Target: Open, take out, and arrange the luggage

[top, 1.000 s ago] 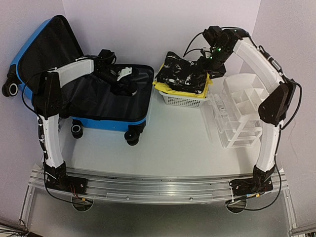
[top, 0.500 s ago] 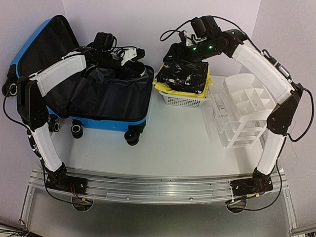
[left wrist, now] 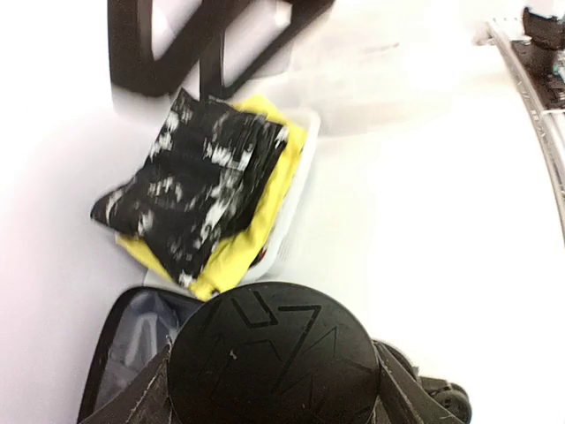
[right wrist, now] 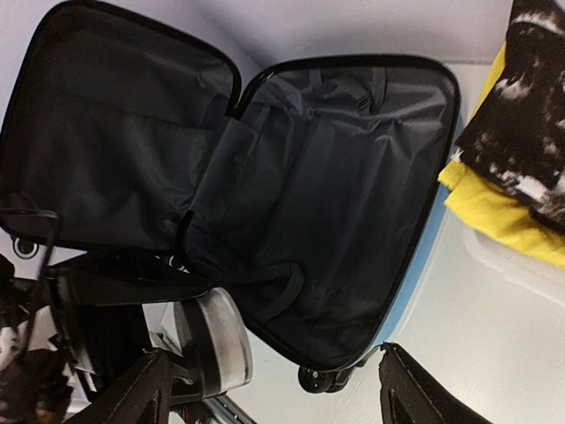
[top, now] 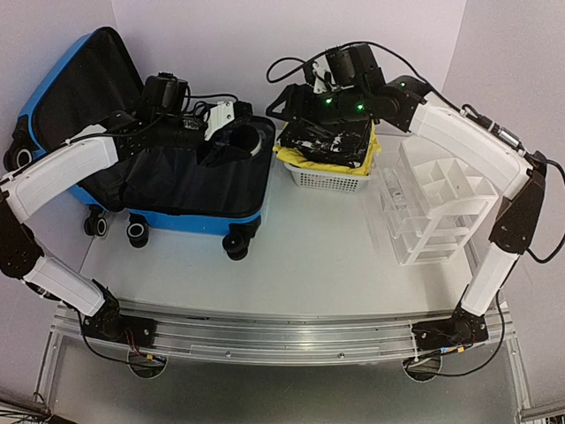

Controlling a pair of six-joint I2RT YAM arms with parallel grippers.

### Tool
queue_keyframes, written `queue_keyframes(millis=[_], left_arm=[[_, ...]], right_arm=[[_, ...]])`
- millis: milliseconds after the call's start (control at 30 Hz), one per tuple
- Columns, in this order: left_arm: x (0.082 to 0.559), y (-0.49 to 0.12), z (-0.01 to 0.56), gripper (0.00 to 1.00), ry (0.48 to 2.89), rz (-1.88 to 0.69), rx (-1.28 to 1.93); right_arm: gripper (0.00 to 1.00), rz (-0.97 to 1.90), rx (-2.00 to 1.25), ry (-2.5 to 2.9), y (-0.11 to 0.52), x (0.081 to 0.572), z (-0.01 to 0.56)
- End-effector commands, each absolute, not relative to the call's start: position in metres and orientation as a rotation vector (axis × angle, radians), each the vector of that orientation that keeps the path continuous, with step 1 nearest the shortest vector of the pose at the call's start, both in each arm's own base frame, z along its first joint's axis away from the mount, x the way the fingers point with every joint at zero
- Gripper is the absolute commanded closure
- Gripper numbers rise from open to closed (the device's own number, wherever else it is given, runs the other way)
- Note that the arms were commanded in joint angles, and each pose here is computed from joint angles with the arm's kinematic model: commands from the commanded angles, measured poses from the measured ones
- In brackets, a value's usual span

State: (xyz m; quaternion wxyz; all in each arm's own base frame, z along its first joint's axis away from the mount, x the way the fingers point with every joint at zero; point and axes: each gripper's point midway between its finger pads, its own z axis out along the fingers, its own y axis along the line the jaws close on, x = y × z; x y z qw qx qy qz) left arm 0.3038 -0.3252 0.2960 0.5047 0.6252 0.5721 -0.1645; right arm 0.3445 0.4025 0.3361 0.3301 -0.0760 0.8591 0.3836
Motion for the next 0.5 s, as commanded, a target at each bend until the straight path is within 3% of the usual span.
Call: queue_keyframes(millis=[0,267,400,467], left_arm=[[0.288,-0.332,0.330,0.70,1.186,-0.358,1.520],[0.274,-0.336,0.329,0.70,1.190,-0.394,1.531],[0.272,-0.338,0.336,0.70,1.159,-0.396,1.526],[0.269,-0.337,0.335,0.70,1.147,-0.394,1.536]], right_arm=[[0.29,1.298,-0.216,2.194,0.432,0.318,0.360],[0.33,1.351,-0.295,2.270,0.457,0.291,0.334],[0.40,1.313,-0.244,2.303,0.458,0.298,0.318],[0.49,1.322,-0.253,2.292,0.461,0.299,0.319]])
